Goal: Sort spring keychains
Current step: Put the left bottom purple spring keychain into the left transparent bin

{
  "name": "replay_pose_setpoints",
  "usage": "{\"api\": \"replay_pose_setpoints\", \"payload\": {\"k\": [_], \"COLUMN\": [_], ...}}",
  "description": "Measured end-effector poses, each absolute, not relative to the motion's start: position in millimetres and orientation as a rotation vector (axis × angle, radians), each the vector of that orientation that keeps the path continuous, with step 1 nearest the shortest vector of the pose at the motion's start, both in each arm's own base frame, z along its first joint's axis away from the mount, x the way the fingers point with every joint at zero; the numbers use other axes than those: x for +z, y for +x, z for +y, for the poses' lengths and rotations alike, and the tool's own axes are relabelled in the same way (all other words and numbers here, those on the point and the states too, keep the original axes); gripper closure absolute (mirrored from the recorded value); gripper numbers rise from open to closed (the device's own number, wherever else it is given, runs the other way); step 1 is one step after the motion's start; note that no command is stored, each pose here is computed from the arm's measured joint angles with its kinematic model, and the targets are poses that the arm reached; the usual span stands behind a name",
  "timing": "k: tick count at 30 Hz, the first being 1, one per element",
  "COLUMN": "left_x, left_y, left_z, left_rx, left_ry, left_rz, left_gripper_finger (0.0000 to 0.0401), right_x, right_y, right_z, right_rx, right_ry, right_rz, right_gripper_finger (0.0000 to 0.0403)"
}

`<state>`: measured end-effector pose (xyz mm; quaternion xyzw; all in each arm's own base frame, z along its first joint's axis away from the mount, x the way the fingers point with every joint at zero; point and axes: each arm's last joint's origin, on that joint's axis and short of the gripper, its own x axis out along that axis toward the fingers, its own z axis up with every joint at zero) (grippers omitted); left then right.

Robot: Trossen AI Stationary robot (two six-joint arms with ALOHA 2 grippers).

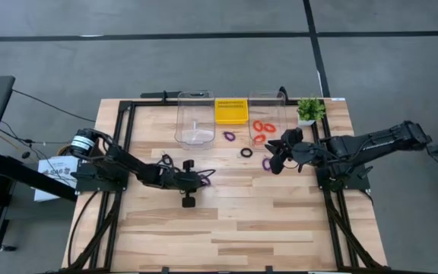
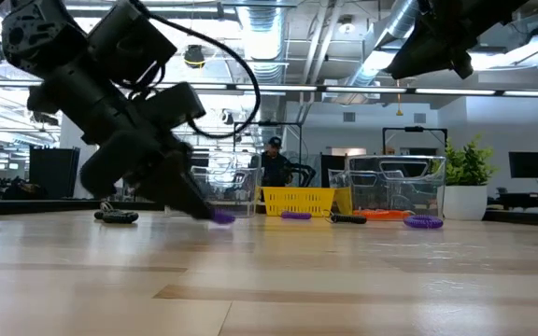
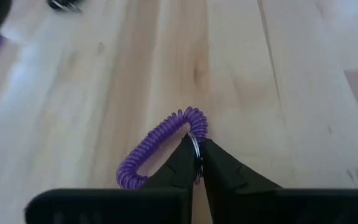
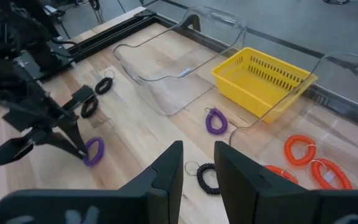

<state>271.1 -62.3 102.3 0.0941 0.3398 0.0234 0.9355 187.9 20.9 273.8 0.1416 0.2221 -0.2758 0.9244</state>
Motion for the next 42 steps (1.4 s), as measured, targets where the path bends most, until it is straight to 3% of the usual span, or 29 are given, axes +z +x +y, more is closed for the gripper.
{"api": "replay_pose_setpoints", "payload": {"k": [14,22,33,37,42], "left_x": [144,183,250,259,254], "left_y": [264,254,228,221,222], "left_z": [-55,-48,-6,17,45], "left_rx": [0.16,0.32,0.526,0.602,0.564], "left_ry": [0.335,0.35,0.085,0.003,-0.144], "left_rz": [0.59,0.449,0.137,0.081,0.078], "left_gripper_finger": [0.0381,0.0379,0.0375,0.0366,0.0359], "right_x": [274,274,268,258,242], "right_y": [187,187,193,202,214], "right_z": [27,27,29,31,34], "right_rx": [-0.536,-0.537,-0.546,-0.557,-0.582], "right_ry": [0.298,0.297,0.281,0.254,0.237], "right_rz": [0.455,0.455,0.484,0.534,0.601], "right_gripper_finger": [0.0321,0.0321,0.0321,0.0321,0.0321]}}
